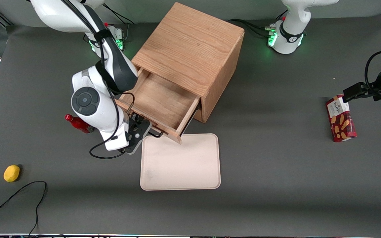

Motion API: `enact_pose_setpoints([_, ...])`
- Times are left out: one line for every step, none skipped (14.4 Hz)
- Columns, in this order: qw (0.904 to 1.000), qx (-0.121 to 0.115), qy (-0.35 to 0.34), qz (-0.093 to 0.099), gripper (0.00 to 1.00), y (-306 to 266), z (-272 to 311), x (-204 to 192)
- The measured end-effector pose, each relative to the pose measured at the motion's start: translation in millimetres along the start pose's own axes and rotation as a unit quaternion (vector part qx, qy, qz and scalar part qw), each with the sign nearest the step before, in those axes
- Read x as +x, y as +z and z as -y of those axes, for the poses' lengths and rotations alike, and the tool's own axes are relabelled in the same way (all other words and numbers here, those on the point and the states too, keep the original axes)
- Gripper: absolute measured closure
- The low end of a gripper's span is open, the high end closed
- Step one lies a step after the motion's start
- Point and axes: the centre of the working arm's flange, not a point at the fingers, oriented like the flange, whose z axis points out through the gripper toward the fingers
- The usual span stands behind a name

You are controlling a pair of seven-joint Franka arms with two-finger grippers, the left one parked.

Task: Open upper drawer
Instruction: 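Pull the upper drawer outward by its handle with the right gripper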

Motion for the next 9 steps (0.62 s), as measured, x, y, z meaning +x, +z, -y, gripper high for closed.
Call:
enact_pose_setpoints([1.0000,0.000,0.001,0.000,0.00,0.6,-1.9,-0.3])
enact_pose_setpoints([1.0000,-0.001,0.002,0.000,0.00,0.7,-3.4,-0.2])
enact_pose_setpoints([1.0000,-0.001,0.001,-0.001,0.00,0.5,-5.3,0.4])
enact_pose_setpoints([1.0000,-0.001,-0.001,-0.001,0.00,0.4,-7.4,1.4])
enact_pose_setpoints([1.0000,0.001,-0.001,0.002,0.00,0.7,-9.5,1.9])
enact_pose_setpoints([1.0000,0.002,-0.001,0.004,0.00,0.2,-12.3,2.8])
enact_pose_setpoints([1.0000,0.003,0.000,0.006,0.00,-0.1,-15.5,4.0])
enact_pose_setpoints([1.0000,0.003,0.001,0.007,0.00,0.2,-18.8,5.0])
enact_pose_setpoints([1.0000,0.003,0.002,0.008,0.00,0.4,-22.0,5.7])
